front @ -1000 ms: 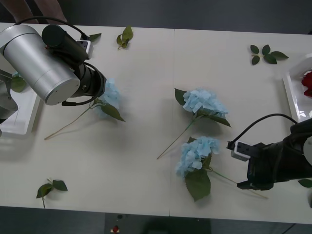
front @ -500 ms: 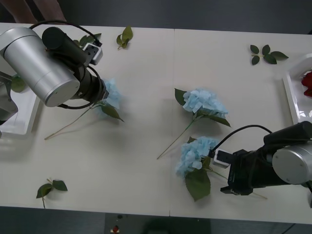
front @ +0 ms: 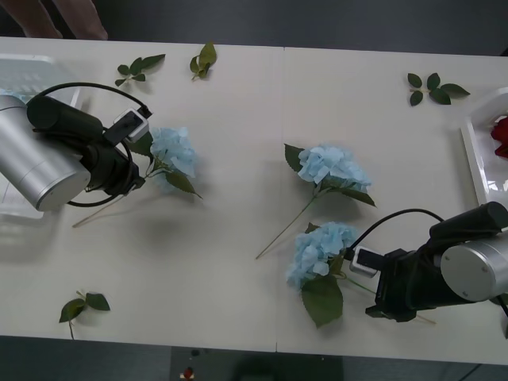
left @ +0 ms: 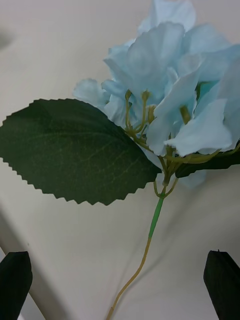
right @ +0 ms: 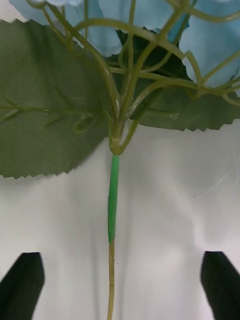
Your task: Put the red flowers into the right box and the blue flowers into the left box
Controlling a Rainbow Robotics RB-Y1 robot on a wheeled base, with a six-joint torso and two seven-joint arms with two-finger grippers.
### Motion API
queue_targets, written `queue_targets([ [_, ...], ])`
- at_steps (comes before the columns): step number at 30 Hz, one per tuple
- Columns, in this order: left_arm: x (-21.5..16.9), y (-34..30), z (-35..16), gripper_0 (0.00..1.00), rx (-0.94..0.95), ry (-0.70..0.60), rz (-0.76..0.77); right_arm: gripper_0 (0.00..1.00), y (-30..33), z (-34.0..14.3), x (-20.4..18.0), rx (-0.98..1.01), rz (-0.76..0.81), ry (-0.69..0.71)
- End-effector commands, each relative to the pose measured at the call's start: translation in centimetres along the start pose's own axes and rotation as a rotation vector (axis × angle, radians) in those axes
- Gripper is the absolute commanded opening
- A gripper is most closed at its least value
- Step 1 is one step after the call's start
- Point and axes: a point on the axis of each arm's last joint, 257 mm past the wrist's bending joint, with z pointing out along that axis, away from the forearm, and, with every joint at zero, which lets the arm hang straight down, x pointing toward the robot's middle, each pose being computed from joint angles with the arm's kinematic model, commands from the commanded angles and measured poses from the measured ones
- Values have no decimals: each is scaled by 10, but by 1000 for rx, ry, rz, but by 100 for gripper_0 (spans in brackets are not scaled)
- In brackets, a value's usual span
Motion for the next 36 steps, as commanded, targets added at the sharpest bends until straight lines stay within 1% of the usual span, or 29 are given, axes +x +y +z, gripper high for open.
queue_targets([
  [1,0,1,1,100,-2,-13,67,62,5,2,-17,-3,17,-33],
  [2,0,-2,4,100,3,-19,72,43,5,2,-17,-2,17,-32],
  [3,1,-4,8,100,7,-22,72,19,6,2,-18,-3,19,-35],
  [4,1,-5,11,100,10,-25,71,12,5,2,-19,-2,19,-36],
  [5,1,-10,17,100,19,-33,71,4,6,3,-18,-2,20,-33],
  [6,0,-13,23,100,25,-43,72,0,5,3,-19,0,19,-35],
  [13,2,-23,49,100,36,-59,93,0,9,5,-20,-6,19,-32],
  [19,-7,-23,67,100,33,-88,92,0,9,5,-19,-4,20,-30],
  [21,-10,-24,69,84,34,-92,87,0,7,5,-18,-2,22,-30],
  [22,-10,-23,69,81,33,-92,87,0,7,4,-18,0,23,-29],
  [23,-9,-23,70,74,33,-90,89,0,5,3,-18,3,23,-32],
  [24,-10,-23,70,61,33,-91,90,0,4,2,-18,3,26,-34],
  [25,-10,-23,70,54,33,-91,90,0,4,1,-17,2,30,-36],
  [27,-9,-24,70,24,34,-88,90,0,-1,-5,-18,0,38,-55],
  [28,-9,-24,70,17,34,-88,90,0,-1,-7,-18,-4,40,-59],
  [29,-8,-23,71,7,33,-86,87,0,-1,-12,-18,-9,44,-67],
  [30,-8,-23,71,3,33,-87,87,0,-2,-18,-18,-14,46,-74],
  [31,-8,-23,71,1,33,-87,87,0,-2,-24,-18,-22,45,-77],
  [36,-10,-23,70,0,34,-95,85,0,-2,-50,-19,-54,59,-100],
])
